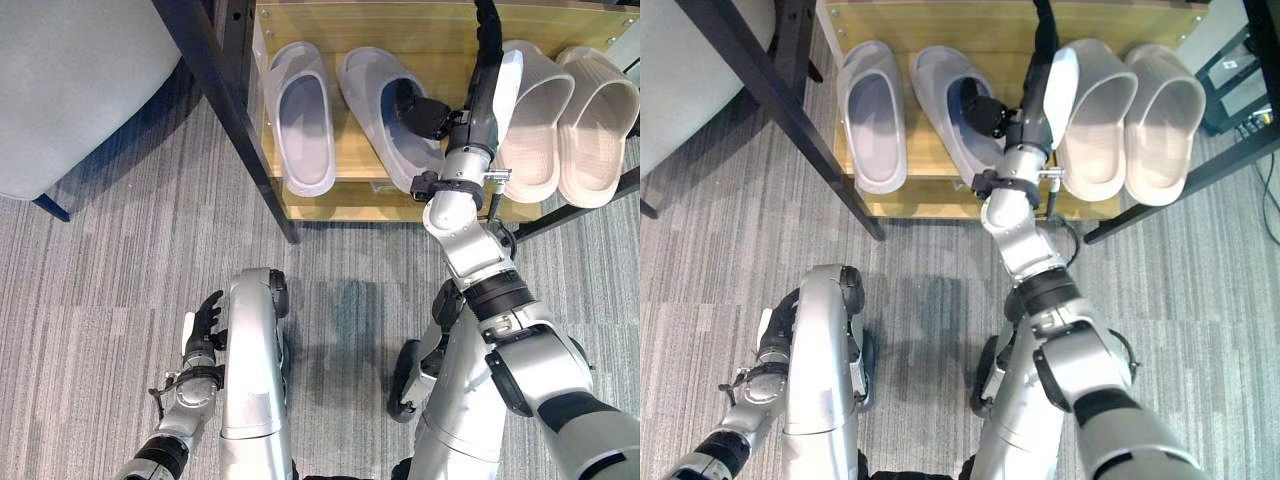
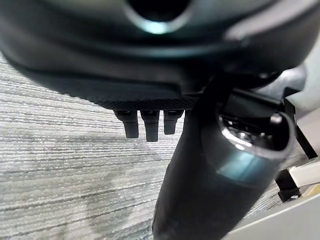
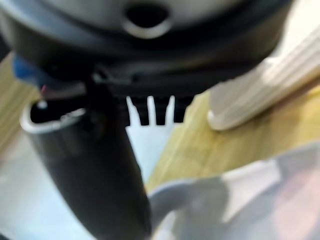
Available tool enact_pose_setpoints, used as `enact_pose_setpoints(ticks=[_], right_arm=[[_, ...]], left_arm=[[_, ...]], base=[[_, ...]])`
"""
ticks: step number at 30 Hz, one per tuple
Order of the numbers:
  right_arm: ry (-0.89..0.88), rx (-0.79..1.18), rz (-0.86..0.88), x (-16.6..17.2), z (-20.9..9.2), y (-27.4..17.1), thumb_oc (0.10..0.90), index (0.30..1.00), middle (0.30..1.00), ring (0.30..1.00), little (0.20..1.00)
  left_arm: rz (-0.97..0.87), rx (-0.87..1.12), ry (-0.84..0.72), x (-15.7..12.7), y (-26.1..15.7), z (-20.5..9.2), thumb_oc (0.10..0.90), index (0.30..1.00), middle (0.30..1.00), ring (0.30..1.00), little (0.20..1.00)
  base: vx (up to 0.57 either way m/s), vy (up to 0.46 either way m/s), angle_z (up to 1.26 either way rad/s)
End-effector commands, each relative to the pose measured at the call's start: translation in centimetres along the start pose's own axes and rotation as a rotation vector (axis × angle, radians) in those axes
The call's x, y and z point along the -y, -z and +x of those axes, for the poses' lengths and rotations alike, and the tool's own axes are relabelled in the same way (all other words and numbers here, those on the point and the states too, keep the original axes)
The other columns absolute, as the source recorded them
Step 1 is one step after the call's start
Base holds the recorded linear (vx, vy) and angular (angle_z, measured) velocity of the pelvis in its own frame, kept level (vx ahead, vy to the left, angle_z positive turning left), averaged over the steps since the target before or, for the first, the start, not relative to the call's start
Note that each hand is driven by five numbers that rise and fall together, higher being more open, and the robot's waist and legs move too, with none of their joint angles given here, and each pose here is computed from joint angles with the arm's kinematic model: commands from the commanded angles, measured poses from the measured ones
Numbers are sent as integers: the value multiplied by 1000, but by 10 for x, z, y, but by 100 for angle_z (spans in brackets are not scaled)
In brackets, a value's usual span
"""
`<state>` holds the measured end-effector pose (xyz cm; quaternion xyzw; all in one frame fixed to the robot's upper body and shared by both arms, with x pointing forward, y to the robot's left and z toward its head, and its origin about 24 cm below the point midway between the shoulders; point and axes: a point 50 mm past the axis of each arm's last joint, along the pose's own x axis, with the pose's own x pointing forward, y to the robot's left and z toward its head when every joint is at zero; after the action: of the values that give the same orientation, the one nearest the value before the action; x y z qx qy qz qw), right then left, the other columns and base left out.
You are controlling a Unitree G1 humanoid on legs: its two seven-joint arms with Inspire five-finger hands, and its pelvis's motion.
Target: Arrange the slippers neatly on the shoe rack.
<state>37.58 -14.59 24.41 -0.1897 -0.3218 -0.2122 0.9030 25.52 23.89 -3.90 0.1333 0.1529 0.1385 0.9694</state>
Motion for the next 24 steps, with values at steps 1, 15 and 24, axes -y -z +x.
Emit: enact_pose_setpoints(ticks=[1,15,24], right_arm=[[65,358,86,21,11,-68,800,900,900,900,900],[22,398,57,22,-39,-55,800,900,900,900,900],[-43,366,78,14,-54,-49,800,900,900,900,900]], left_arm=[[15,54,96,16,-1,-11,800,900,900,900,900],[-72,4,82,24,10,-19,800,900,900,900,900],[-72,6,82,26,9,-18,800,900,900,900,900]], base=[[0,0,0],[-3,-1,-1],[0,0,0]])
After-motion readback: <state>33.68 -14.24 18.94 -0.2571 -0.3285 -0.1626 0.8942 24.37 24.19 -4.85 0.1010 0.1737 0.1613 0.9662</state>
